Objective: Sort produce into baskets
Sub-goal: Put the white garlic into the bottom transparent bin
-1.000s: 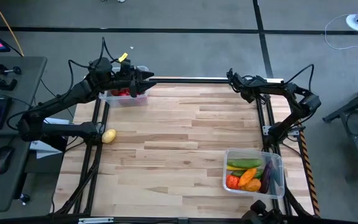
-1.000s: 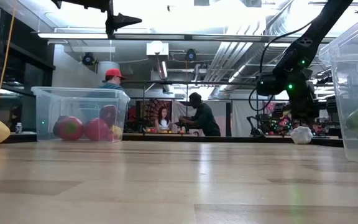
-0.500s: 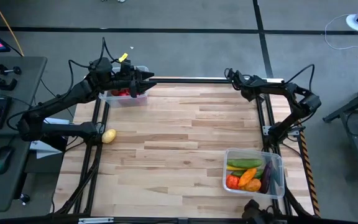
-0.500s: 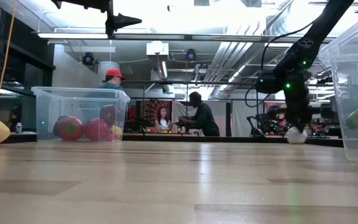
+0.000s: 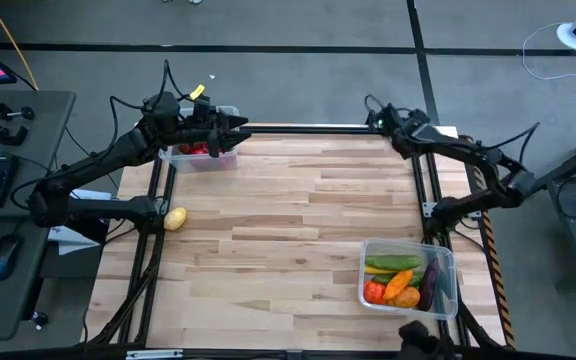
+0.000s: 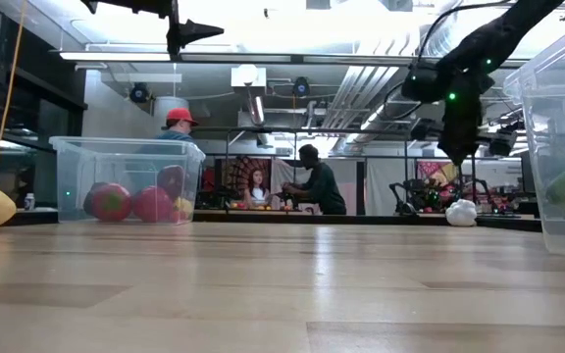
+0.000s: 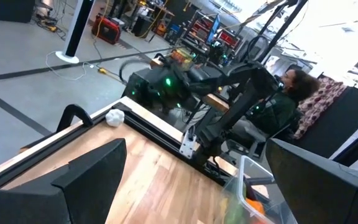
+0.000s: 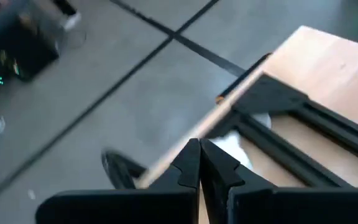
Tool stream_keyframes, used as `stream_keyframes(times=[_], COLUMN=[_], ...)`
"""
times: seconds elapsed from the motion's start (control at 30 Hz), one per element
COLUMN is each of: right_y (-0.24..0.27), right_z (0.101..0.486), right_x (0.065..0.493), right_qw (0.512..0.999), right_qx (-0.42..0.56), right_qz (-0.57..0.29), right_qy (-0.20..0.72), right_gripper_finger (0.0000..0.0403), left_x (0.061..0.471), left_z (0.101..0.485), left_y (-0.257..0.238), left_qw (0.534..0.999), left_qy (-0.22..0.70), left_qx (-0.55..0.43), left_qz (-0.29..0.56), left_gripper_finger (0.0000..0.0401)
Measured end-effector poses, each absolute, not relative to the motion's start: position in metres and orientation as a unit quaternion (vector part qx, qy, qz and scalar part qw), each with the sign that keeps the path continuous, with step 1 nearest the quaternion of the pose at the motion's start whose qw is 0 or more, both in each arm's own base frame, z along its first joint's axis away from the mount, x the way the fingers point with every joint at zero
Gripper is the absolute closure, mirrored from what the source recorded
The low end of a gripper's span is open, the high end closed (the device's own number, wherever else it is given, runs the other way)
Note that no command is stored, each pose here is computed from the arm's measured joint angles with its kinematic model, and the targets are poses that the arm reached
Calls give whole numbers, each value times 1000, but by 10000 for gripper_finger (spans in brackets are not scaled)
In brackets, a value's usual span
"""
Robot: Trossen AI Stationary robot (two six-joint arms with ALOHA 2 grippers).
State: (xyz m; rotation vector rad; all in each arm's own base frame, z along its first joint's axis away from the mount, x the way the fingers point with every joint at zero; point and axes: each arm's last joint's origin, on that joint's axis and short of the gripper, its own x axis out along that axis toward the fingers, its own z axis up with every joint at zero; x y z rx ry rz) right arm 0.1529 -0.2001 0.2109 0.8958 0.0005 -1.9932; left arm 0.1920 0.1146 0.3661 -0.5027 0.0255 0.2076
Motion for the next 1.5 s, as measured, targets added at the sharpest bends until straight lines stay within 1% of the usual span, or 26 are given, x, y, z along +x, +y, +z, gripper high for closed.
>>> stream_keyframes(times=[0.1, 0.2, 0.33, 0.43, 0.53, 0.73, 0.83, 0.93, 1.1, 1.2, 1.4, 1.5], right_y=[-219, -233, -239, -242, -250, -260, -265, -277, -281, -282, -293, -294], right_z=[212, 203, 185, 177, 176, 177, 177, 179, 182, 182, 185, 184], right_x=[150, 151, 147, 148, 148, 140, 139, 130, 128, 125, 109, 105], right_qw=[450, 440, 390, 372, 372, 360, 362, 376, 372, 367, 373, 379], right_qx=[372, 373, 379, 362, 350, 365, 409, 454, 472, 493, 572, 591], right_qz=[-810, -815, -839, -853, -856, -855, -835, -806, -797, -788, -730, -712], right_qy=[-42, -41, -35, -54, -78, -76, -67, -61, -57, -38, -10, 5], right_gripper_finger=[403, 403, 403, 403, 403, 403, 403, 403, 403, 403, 403, 403], left_x=[192, 192, 192, 192, 192, 192, 192, 192, 192, 192, 193, 193], left_z=[366, 366, 365, 365, 364, 364, 364, 364, 364, 364, 364, 362], left_y=[115, 115, 115, 115, 115, 115, 115, 115, 115, 114, 111, 111], left_qw=[964, 965, 965, 969, 973, 972, 968, 966, 966, 965, 964, 962], left_qy=[14, 15, 20, 23, 25, 24, 22, 21, 21, 22, 30, 36], left_qx=[-243, -242, -238, -222, -204, -207, -224, -232, -232, -242, -254, -261], left_qz=[103, 103, 104, 104, 106, 108, 108, 108, 108, 103, 77, 76], left_gripper_finger=[27, 27, 27, 27, 27, 27, 27, 27, 27, 27, 27, 27])
